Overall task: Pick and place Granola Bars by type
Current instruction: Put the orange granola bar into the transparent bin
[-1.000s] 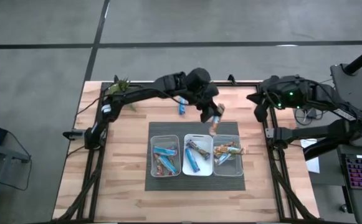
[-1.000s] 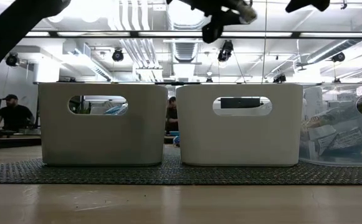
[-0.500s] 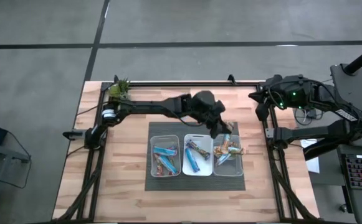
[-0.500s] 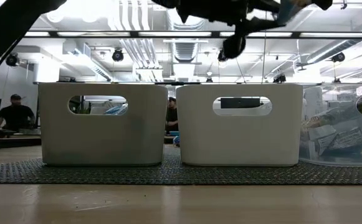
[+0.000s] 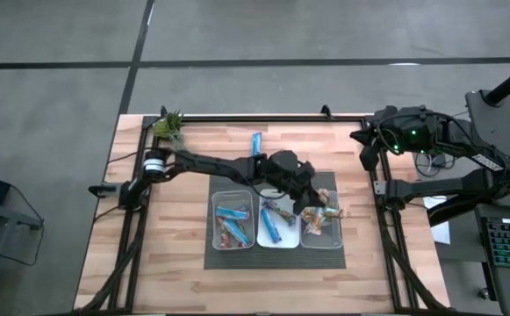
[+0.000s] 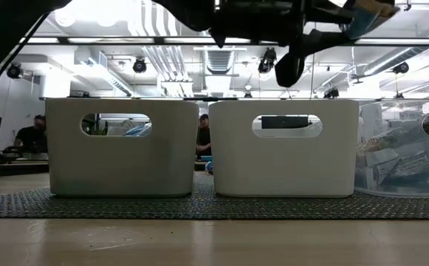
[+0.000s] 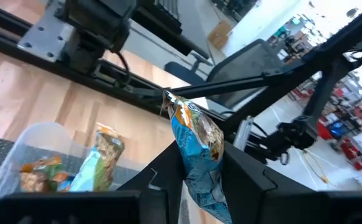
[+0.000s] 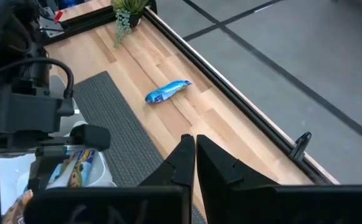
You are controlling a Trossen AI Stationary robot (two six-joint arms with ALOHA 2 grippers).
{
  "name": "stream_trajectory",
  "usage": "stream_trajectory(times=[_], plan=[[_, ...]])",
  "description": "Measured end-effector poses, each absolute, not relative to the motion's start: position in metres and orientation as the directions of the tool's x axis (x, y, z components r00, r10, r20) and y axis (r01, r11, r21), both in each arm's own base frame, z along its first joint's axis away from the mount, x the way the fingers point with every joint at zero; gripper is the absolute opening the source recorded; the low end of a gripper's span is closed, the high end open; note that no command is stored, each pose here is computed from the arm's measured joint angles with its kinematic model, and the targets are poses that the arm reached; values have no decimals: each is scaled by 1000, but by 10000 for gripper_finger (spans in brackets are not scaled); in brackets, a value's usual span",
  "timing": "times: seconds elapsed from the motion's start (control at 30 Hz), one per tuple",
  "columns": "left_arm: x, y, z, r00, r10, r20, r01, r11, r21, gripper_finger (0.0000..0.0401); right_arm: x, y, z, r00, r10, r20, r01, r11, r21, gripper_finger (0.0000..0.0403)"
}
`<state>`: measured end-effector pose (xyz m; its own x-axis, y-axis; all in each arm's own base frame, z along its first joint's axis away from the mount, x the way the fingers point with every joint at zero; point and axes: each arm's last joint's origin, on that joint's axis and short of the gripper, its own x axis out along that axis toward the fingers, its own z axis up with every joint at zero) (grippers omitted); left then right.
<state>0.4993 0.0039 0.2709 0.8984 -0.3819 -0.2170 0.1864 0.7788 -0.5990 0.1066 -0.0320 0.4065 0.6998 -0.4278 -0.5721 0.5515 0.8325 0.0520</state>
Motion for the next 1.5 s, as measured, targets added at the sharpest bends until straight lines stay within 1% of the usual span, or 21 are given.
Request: stream_trajectory(times=[0.27, 0.47, 0.63, 1.17, 1.33, 1.5], plan=[[499, 2, 264, 909, -351, -225, 163, 795, -584, 80, 107, -32, 407, 700, -428, -572, 555, 830, 58, 8], [500, -1, 263, 935, -261, -238, 60, 782, -621, 80, 107, -32, 407, 700, -428, -572, 556, 829, 62, 8], [499, -7, 261, 935, -251, -249, 46, 784, -620, 80, 107, -32, 407, 700, -428, -572, 557, 828, 61, 8], [495, -10, 210, 905, -192, -380, -127, 730, -671, 80, 107, -33, 406, 688, -451, -569, 576, 816, 50, 8], [497, -11, 208, 905, -191, -380, -143, 704, -695, 80, 107, -33, 406, 688, -451, -569, 576, 816, 50, 8], [497, -11, 207, 904, -191, -383, -148, 701, -698, 81, 107, -33, 406, 688, -451, -569, 576, 816, 50, 8]])
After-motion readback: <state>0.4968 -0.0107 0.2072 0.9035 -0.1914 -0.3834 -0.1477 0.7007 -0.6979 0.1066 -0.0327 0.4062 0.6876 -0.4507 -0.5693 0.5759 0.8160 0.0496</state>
